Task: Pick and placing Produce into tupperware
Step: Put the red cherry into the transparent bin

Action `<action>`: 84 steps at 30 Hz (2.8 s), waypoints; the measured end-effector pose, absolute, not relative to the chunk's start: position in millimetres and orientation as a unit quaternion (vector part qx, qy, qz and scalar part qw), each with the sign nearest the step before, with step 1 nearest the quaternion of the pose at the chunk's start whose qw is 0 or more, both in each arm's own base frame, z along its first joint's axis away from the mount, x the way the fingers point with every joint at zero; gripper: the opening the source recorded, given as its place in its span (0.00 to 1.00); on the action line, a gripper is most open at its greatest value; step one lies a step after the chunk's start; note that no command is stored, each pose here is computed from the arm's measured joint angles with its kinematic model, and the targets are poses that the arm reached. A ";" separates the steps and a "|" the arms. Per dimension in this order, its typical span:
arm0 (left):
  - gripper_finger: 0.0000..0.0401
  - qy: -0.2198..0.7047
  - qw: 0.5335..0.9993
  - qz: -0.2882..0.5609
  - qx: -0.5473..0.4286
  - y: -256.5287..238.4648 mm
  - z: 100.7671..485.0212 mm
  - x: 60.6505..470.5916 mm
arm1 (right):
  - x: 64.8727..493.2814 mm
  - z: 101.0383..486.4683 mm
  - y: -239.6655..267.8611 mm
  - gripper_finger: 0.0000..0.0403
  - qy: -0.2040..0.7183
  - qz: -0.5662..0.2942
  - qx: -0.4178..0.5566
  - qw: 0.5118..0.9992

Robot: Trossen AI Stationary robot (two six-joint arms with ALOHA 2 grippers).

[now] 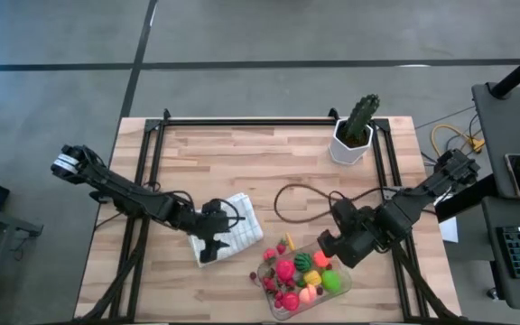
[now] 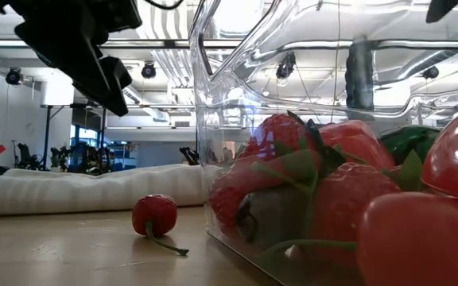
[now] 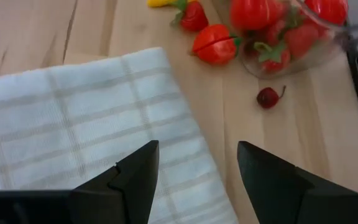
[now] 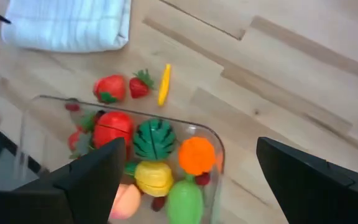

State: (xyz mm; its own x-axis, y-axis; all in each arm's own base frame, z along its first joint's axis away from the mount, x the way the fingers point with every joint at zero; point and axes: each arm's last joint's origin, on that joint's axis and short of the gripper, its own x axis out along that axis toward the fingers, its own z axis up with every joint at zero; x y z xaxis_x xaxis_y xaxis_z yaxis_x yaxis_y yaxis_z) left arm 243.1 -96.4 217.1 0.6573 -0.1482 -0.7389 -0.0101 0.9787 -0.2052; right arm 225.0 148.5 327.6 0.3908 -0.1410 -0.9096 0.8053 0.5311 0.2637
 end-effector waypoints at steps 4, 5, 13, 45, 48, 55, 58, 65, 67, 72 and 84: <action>0.50 0.426 0.888 -0.030 -0.171 -90.1 215.5 244.8 | 229.4 330.8 150.0 0.88 0.445 -0.299 0.382 0.753; 0.50 0.432 0.882 -0.039 -0.182 -89.6 214.5 244.4 | 231.0 331.4 150.4 0.88 0.444 -0.289 0.379 0.759; 0.50 0.401 0.907 -0.125 0.004 -102.6 205.6 247.8 | 239.3 332.6 143.8 0.88 0.435 -0.272 0.352 0.783; 0.50 0.392 0.902 -0.164 0.076 -187.2 144.7 325.0 | 235.0 330.8 148.7 0.88 0.483 -0.231 0.320 0.781; 0.50 0.394 0.901 -0.163 0.077 -186.9 144.1 324.5 | 235.0 330.8 148.7 0.88 0.486 -0.226 0.312 0.785; 0.50 0.397 0.900 -0.163 0.078 -186.3 142.2 323.5 | 233.1 330.0 147.3 0.88 0.492 -0.233 0.302 0.783; 0.50 0.400 0.898 -0.165 0.078 -186.2 140.9 323.0 | 233.1 330.0 147.3 0.88 0.491 -0.233 0.302 0.783; 0.40 0.399 0.898 -0.171 0.075 -186.7 141.2 323.1 | 233.1 328.6 147.1 0.88 0.492 -0.235 0.300 0.783; 0.36 0.398 0.897 -0.179 0.070 -187.1 141.2 323.1 | 233.0 327.8 147.0 0.88 0.493 -0.235 0.300 0.782; 0.31 0.383 0.903 -0.184 0.064 -189.0 140.7 325.9 | 232.9 326.7 146.9 0.88 0.493 -0.238 0.301 0.781; 0.31 0.394 0.899 -0.179 0.066 -188.7 131.7 326.5 | 232.9 326.6 147.0 0.88 0.492 -0.239 0.303 0.780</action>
